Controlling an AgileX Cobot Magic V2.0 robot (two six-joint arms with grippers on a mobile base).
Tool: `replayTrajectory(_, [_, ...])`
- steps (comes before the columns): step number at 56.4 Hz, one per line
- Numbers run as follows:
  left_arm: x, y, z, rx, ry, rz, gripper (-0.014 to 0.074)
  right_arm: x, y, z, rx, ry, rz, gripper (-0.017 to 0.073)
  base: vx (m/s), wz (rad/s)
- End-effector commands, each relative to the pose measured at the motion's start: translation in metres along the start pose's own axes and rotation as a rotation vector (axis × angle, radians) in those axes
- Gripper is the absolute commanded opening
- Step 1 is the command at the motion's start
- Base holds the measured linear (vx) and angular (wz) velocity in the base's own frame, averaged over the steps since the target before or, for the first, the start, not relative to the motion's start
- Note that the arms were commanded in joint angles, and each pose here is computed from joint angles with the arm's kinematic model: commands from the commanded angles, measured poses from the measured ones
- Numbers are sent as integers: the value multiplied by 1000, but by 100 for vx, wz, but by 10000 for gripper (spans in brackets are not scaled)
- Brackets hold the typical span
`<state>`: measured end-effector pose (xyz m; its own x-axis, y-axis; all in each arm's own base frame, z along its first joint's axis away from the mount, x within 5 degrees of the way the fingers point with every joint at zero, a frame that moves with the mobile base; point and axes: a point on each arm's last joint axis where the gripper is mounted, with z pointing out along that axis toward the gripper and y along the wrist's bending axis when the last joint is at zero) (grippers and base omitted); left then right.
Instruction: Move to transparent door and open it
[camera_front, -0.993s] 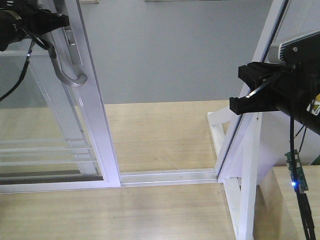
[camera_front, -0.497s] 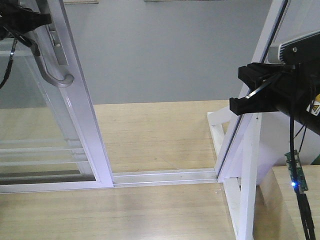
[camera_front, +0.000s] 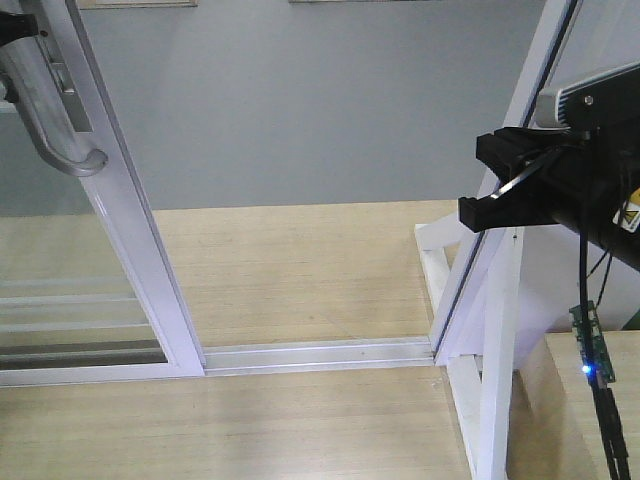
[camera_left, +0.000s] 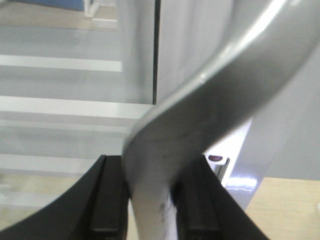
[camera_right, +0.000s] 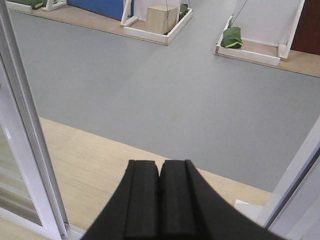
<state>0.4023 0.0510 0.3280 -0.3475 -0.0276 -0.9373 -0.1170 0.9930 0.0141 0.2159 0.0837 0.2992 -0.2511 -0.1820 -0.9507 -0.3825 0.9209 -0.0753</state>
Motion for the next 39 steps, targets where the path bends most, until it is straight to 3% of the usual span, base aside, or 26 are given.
replayTrajectory(1, [-49,-4,-62,-1,-249,55,-3,-19,-2,-6,13,-112,-15,-6,0,0])
replayTrajectory(10, [-31,-6,-103,6,-247,50,-3,-18,-2,-6,12,-106,-19,-6,0,0])
replayTrajectory(17, [-12,-19,-137,54,-235,54,-3,-17,-2,-6,11,-92,-32,-6,0,0])
replayTrajectory(25, [17,-42,-182,164,-236,73,-3,-16,-2,-12,8,-61,-31,-6,0,0])
replayTrajectory(31, [43,-53,-210,251,-209,50,-3,-21,-2,-26,11,-76,-43,-6,0,0])
replayTrajectory(39, [71,-56,-243,337,-198,-5,-3,-29,-3,-56,18,-115,-53,-6,0,0])
